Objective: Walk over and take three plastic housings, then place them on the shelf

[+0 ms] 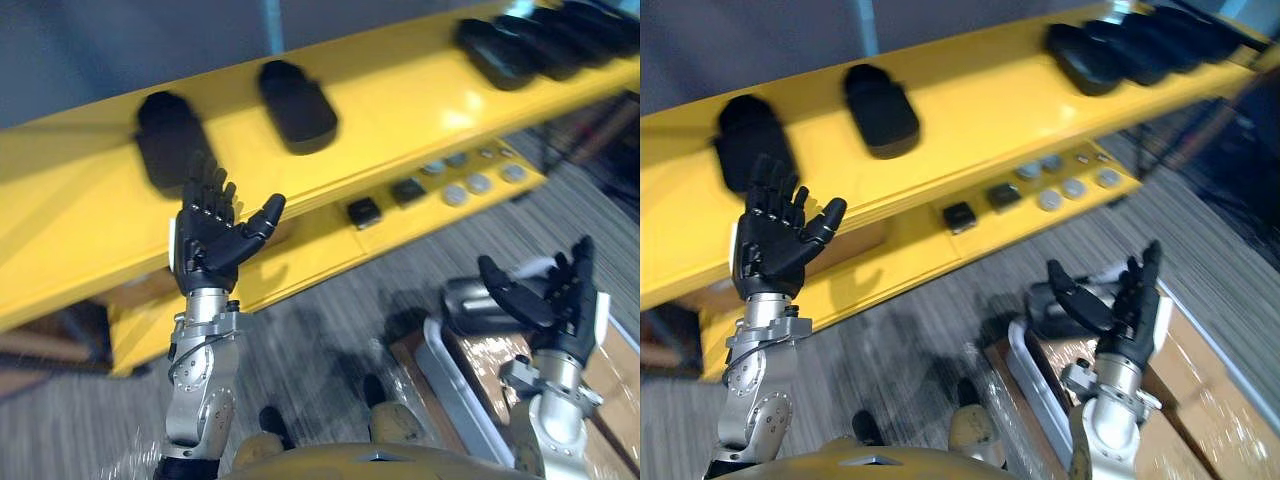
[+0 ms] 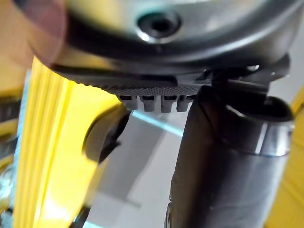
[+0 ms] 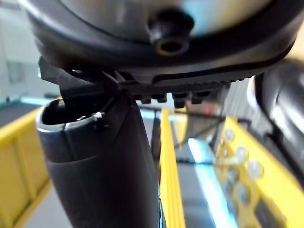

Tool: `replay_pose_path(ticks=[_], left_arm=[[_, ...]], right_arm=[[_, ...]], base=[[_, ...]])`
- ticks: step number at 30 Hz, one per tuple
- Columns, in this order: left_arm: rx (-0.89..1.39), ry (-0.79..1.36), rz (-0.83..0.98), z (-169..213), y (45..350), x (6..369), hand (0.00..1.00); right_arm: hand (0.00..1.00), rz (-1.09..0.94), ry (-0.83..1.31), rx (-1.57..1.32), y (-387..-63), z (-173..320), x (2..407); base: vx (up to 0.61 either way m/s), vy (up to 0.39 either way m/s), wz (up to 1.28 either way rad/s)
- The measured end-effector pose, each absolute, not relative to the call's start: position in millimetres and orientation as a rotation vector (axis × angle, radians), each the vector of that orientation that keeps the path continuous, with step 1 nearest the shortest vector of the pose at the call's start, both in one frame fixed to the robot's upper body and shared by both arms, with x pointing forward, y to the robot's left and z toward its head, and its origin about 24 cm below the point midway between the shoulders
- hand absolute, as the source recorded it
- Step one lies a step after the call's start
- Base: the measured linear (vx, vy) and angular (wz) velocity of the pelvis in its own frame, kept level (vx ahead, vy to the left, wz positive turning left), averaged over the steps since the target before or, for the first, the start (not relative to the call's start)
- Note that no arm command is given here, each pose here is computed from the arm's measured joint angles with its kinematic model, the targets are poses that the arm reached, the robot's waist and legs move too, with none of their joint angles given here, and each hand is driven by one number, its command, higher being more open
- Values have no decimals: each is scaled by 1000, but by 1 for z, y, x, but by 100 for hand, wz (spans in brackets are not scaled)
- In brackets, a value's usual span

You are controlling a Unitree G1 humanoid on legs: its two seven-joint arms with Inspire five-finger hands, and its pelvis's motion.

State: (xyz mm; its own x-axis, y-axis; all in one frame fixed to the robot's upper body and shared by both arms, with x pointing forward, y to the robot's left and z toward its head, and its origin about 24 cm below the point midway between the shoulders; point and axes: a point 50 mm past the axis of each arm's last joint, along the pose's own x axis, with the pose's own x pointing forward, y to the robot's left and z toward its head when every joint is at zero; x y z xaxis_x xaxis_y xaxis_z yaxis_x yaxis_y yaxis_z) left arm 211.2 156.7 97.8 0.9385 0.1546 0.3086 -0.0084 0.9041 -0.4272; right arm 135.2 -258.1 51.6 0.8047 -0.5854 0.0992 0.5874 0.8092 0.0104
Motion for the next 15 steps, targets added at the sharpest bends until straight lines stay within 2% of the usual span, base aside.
replay_pose_path(ticks=[4,8,15], left_arm=[[-467,-357,110,102,149,213,100],[-503,-319,199,94,152,207,100],[-507,-264,248,79,159,190,100]], right_arm=[[100,-621,-114,8,-257,54,127],[100,-480,-199,88,-230,67,137],[100,-311,-227,239,-189,68,154]], base=[[-24,47,-125],[-56,113,-95],[-22,43,19]])
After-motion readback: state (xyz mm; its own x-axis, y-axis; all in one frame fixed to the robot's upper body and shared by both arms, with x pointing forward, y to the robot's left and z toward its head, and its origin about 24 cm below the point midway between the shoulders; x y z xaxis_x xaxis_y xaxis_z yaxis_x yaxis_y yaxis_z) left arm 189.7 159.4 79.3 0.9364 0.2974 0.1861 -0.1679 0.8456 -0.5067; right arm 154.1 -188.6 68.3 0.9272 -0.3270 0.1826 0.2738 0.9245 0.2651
